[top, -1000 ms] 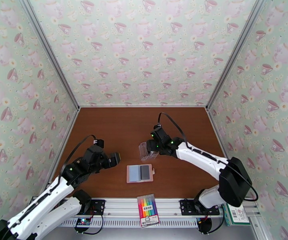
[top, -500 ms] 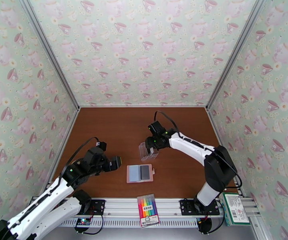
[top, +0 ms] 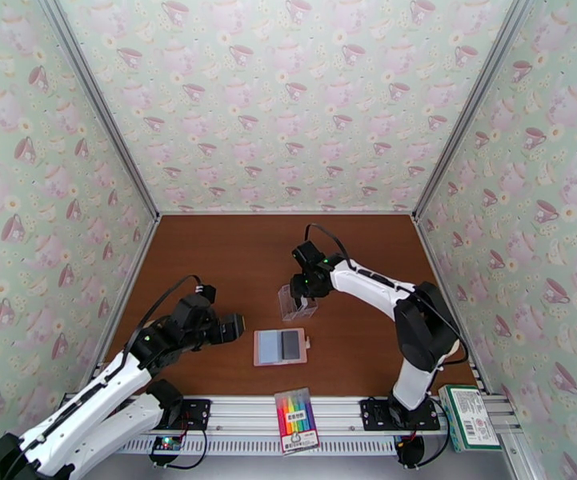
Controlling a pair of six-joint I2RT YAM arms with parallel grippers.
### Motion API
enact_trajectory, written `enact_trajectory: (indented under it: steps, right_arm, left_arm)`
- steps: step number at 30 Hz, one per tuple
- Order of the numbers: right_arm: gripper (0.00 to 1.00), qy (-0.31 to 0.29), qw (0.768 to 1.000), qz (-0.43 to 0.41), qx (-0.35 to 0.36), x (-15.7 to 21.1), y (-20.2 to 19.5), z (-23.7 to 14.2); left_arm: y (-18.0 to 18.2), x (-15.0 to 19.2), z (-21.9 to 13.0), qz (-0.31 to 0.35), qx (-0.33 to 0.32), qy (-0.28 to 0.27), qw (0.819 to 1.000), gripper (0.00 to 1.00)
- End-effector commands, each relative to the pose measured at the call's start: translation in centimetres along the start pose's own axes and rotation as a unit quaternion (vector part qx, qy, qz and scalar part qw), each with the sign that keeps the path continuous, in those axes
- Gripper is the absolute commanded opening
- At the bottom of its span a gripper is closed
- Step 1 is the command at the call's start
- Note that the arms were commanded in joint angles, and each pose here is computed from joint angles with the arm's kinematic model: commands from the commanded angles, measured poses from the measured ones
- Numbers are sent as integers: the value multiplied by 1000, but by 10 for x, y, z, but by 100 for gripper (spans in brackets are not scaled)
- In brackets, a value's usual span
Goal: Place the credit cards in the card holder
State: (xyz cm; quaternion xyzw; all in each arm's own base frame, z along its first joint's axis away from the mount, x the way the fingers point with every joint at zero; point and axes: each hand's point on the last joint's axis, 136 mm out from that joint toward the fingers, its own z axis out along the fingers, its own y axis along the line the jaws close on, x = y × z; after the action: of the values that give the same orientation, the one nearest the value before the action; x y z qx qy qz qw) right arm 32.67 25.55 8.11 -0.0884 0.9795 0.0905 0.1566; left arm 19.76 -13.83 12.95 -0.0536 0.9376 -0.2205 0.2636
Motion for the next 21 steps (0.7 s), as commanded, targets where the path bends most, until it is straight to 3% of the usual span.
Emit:
enact_trajectory:
  steps: [1,21]
  right_arm:
    - [54,10,1000,-9,19,2,1,3]
    - [50,27,996,-32,73,7,-2,14]
  left_arm:
    - [-4,3,1,10,13,3,1000,98]
    - [-4,7,3,7,24,5,1000,98]
